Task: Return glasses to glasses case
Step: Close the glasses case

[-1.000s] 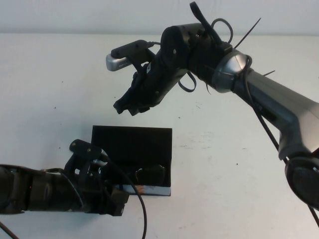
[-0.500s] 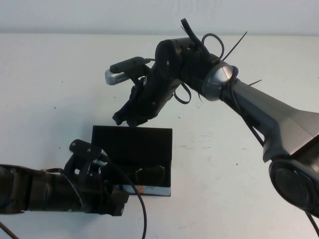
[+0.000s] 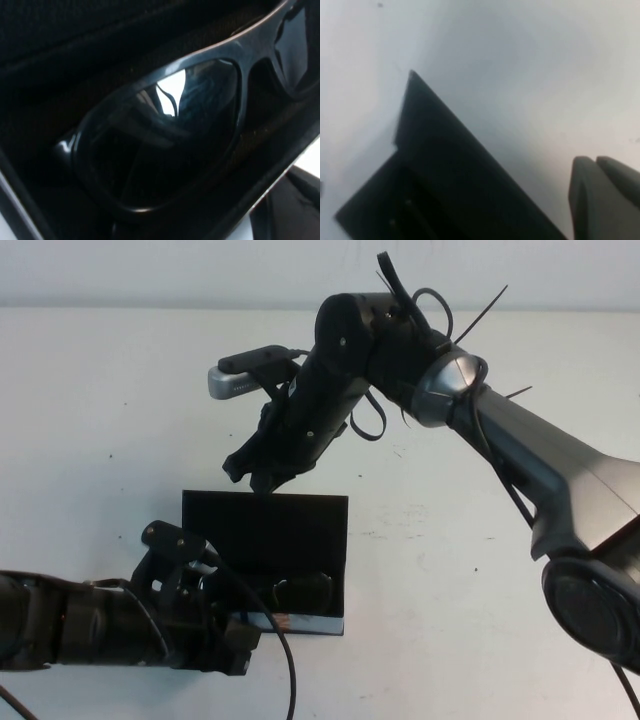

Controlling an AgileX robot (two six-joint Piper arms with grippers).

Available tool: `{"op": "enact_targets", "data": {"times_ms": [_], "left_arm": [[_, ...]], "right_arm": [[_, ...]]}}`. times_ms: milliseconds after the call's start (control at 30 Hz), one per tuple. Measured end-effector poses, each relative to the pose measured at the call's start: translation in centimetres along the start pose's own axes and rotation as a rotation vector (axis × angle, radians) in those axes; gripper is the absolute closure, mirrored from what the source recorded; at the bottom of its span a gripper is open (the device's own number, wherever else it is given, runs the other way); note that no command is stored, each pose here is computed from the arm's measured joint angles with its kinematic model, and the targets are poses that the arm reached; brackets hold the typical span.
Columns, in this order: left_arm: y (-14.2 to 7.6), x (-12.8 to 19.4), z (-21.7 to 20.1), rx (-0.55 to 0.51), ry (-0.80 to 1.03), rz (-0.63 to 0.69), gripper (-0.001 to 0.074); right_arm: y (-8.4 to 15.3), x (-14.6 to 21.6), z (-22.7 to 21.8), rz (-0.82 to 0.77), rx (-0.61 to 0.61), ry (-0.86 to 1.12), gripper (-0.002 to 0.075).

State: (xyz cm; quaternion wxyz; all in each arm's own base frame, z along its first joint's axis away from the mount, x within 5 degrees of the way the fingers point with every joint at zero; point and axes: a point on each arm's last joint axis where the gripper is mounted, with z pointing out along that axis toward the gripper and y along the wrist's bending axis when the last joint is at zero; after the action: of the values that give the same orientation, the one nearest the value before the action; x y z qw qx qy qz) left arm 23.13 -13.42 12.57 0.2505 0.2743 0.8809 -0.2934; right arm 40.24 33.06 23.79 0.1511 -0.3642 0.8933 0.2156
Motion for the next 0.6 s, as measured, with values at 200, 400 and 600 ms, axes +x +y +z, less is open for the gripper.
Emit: {"op": "enact_targets", "data": {"times_ms": [200, 400, 600], "left_arm": [[0.0, 0.0, 0.0, 0.000, -0.001, 0.008, 0.0736], [0.0, 0.0, 0.0, 0.000, -0.001, 0.021, 0.0736], [0.1, 0.0, 0.0, -0.008, 0.001, 0.023, 0.0736]], "right_arm": [[0.5, 0.0, -0.1, 0.004, -0.029, 0.003, 0.0737], [1.0, 0.0, 0.0, 0.024, -0.079, 0.000, 0.0737], [2.5, 0.2, -0.7, 0.025, -0.091, 0.006, 0.0737]]}}
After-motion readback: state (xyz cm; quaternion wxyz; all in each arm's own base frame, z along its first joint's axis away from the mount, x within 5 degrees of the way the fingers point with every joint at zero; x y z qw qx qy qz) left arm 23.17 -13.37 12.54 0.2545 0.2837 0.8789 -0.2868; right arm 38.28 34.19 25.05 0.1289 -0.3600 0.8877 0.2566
